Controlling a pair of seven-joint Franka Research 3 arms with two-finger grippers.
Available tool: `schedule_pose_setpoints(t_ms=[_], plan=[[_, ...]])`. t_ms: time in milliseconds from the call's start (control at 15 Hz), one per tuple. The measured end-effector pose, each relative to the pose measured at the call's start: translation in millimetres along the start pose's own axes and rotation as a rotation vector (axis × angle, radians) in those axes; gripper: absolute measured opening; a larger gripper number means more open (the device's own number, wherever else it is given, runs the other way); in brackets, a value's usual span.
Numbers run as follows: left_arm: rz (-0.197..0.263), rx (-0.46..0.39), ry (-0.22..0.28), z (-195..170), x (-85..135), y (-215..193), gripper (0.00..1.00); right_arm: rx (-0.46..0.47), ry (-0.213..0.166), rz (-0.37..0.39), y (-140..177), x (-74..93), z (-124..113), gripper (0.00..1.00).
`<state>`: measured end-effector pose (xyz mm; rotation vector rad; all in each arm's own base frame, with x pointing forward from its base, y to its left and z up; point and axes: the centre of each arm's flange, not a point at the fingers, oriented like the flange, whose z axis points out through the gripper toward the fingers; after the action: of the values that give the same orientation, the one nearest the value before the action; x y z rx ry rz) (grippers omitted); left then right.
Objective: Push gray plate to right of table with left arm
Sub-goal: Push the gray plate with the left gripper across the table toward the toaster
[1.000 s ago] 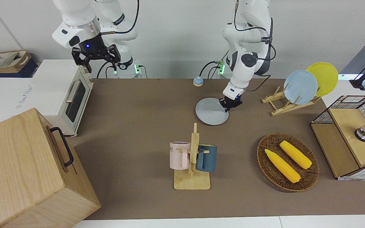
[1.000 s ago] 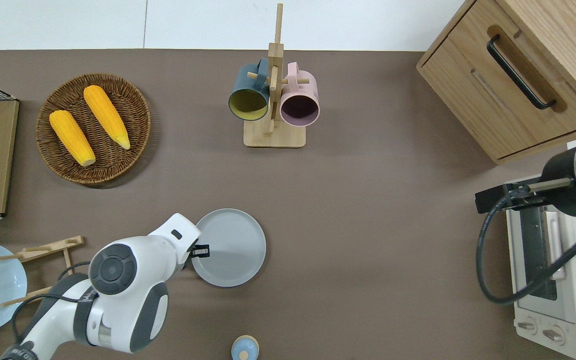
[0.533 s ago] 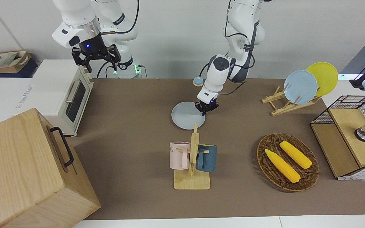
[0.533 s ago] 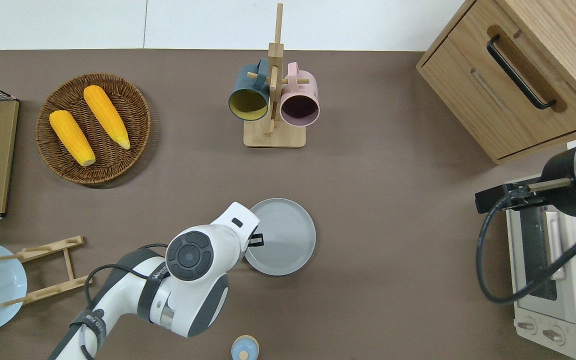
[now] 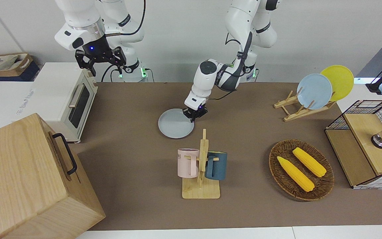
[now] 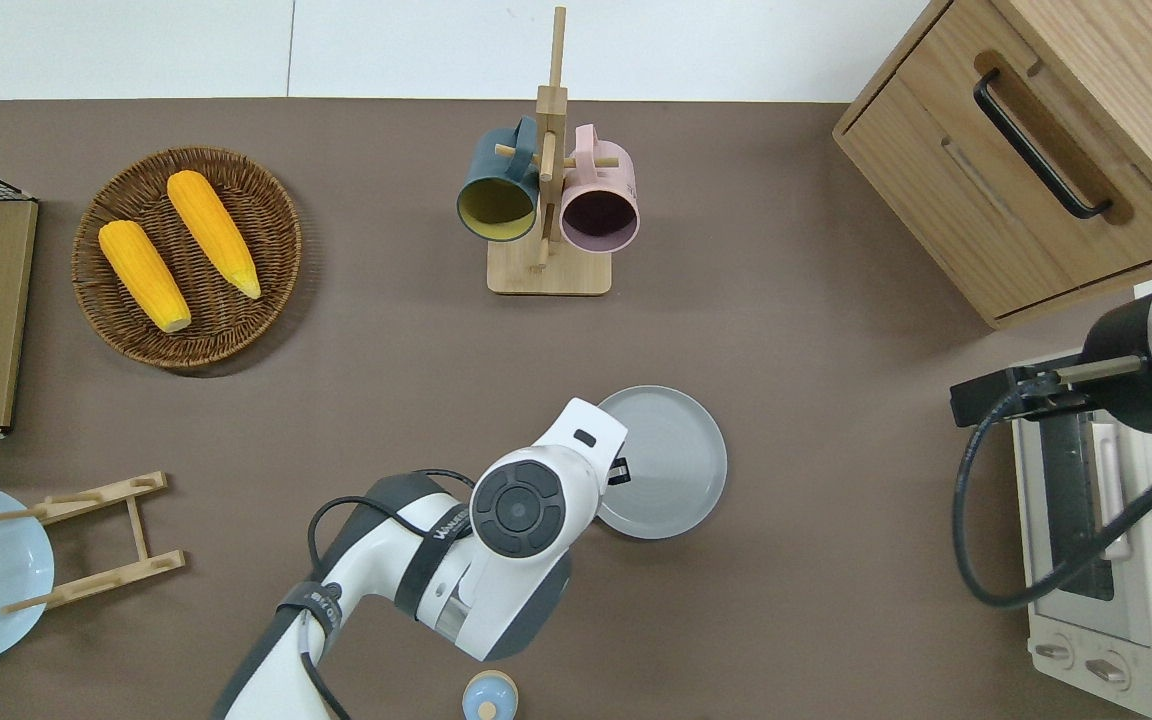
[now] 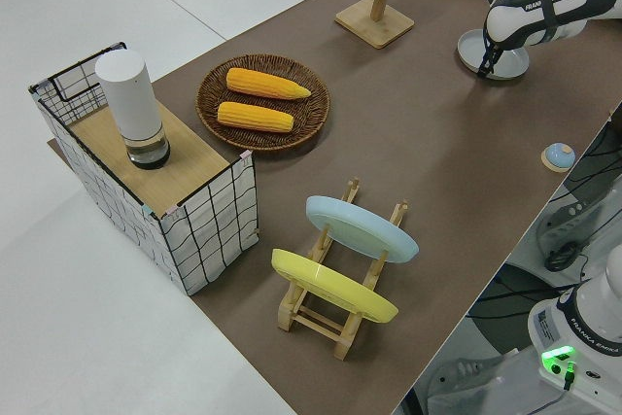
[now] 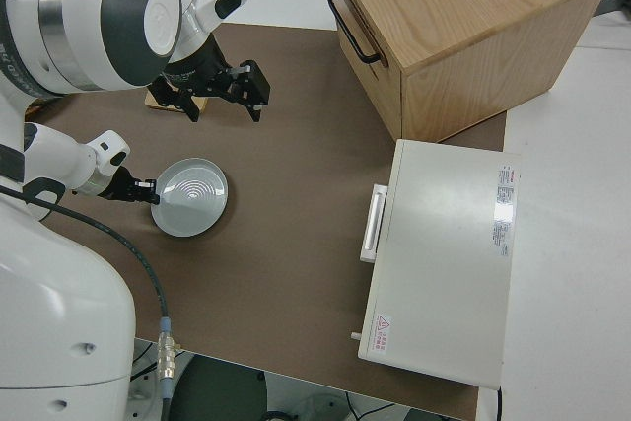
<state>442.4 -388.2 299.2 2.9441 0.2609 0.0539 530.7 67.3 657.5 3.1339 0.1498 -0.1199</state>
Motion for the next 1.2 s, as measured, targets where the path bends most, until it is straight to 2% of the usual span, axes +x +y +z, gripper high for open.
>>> schedule_pose_setpoints(t_ms=[333,867,1067,1200], plan=[[-0.025,-0.031,-0.003,10,-17,48,0.03,0.000,0.000,0.000,0,0.0,0,0.99],[-0.051,-0.058,-0.005,17,-25,83,0.03,0.000,0.000,0.000,0,0.0,0,0.99],[-0.051,-0.056,-0.007,20,-25,84,0.07,0.000,0.000,0.000,0,0.0,0,0.99],[-0.050,-0.056,-0.009,23,-26,85,0.23,0.000,0.000,0.000,0,0.0,0,0.99]])
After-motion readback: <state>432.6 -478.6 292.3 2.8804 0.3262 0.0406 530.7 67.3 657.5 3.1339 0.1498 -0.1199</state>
